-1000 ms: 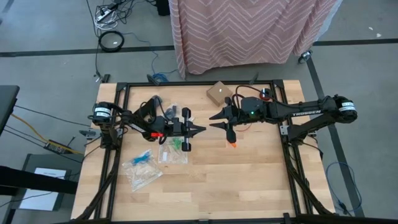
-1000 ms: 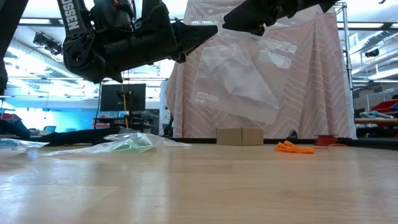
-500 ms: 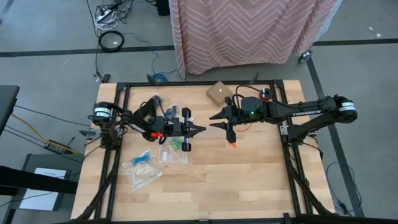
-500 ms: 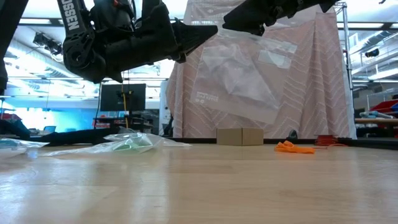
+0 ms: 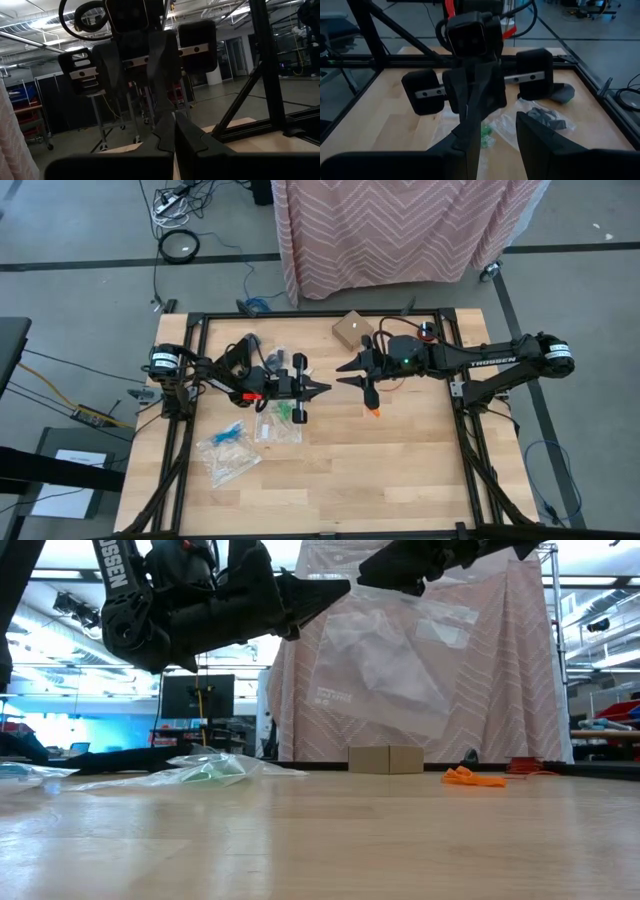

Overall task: Sort rubber bands
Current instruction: Open the transparent zip bag

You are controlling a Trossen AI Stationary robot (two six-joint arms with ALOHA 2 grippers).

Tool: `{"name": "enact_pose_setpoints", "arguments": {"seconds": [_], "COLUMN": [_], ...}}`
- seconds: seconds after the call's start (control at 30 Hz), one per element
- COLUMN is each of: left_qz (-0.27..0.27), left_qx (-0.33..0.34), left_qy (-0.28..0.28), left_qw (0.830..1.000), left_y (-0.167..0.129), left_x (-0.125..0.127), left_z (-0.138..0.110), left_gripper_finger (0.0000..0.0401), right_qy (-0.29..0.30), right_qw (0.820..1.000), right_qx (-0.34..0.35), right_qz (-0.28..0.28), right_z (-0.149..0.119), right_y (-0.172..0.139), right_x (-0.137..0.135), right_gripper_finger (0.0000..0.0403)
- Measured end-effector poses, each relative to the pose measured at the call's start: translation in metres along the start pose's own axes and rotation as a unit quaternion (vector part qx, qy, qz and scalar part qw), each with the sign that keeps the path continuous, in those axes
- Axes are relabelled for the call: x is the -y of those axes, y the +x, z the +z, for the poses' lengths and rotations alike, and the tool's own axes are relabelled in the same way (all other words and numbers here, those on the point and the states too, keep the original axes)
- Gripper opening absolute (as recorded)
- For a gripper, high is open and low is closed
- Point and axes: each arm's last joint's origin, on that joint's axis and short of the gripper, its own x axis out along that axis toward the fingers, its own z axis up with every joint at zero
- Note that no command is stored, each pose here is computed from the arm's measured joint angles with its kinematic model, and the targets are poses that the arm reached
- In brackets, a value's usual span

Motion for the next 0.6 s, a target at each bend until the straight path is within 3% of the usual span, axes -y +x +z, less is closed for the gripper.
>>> {"name": "enact_pose_setpoints", "arguments": {"seconds": [0.4,0.6], "left_qz": [-0.002,-0.002], "left_qx": [-0.006,-0.006], "left_qy": [-0.001,-0.001], "left_qw": [1.000,1.000], "left_y": [0.000,0.000], "left_x": [0.000,0.000], "left_z": [-0.001,-0.001], "left_gripper_finger": [0.0006,0.0006], "right_qy": [0.044,0.037], "right_qw": [0.999,0.998], "right_qx": [-0.022,-0.050], "right_qz": [0.003,0.008], "right_z": [-0.004,-0.009], "right_y": [0.000,0.000], "right_x": [-0.002,-0.009], "right_gripper_finger": [0.0112,0.0112]}}
